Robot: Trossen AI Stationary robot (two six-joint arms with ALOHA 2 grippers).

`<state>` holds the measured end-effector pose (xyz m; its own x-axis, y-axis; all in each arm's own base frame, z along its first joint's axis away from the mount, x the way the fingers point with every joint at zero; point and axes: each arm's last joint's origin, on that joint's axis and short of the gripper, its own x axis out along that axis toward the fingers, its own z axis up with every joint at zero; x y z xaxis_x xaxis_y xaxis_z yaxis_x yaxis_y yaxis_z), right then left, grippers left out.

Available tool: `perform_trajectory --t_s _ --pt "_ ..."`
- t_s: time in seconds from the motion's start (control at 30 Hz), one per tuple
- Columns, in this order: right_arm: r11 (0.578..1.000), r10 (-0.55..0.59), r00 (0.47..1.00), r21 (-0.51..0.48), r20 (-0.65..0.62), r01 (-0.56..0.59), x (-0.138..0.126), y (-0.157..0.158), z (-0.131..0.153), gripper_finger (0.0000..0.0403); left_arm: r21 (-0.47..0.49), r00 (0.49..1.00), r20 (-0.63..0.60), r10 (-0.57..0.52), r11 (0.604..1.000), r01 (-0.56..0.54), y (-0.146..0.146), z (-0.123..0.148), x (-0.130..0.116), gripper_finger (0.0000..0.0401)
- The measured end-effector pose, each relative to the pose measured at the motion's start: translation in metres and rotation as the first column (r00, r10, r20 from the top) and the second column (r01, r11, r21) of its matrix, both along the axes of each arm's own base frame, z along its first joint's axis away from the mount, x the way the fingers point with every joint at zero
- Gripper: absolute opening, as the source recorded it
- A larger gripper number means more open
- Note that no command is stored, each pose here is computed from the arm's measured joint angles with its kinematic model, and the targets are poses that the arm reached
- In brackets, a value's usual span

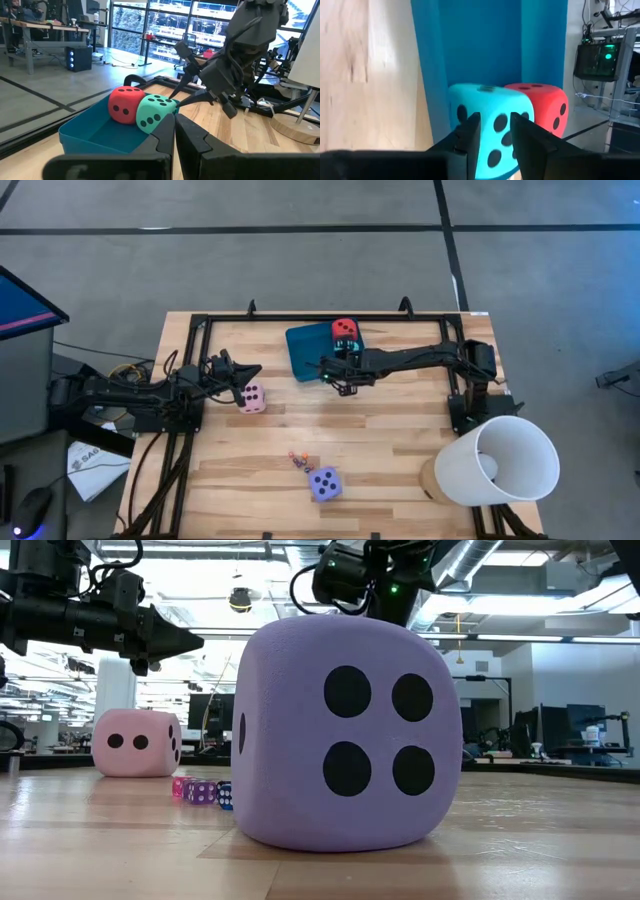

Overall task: Pick & Place Dice
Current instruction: Put the large blue dice into the blue bin

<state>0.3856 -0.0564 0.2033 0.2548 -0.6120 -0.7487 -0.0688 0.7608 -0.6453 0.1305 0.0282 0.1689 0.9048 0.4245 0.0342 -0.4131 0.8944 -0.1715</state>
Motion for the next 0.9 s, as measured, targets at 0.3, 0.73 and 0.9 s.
perform_trajectory --t_s 0.3,0.73,0.9 --pt "0.996 -0.011 0.994 0.087 0.112 0.001 0.006 -0.017 0.003 0.0007 0.0 1.0 0.0 0.0 1.0 0.0 0.0 0.0 0.0 0.0006" --pt "0.972 -0.015 0.969 0.232 0.248 -0.045 0.011 -0.038 0.006 0.0001 0.0 1.0 0.0 0.0 1.0 0.0 0.0 0.0 0.0 0.0006" --pt "0.966 -0.025 0.978 0.256 0.206 -0.029 0.011 -0.038 -0.005 0.0001 0.0 1.0 0.001 0.0 1.0 0.0 0.0 0.0 0.0 0.0006"
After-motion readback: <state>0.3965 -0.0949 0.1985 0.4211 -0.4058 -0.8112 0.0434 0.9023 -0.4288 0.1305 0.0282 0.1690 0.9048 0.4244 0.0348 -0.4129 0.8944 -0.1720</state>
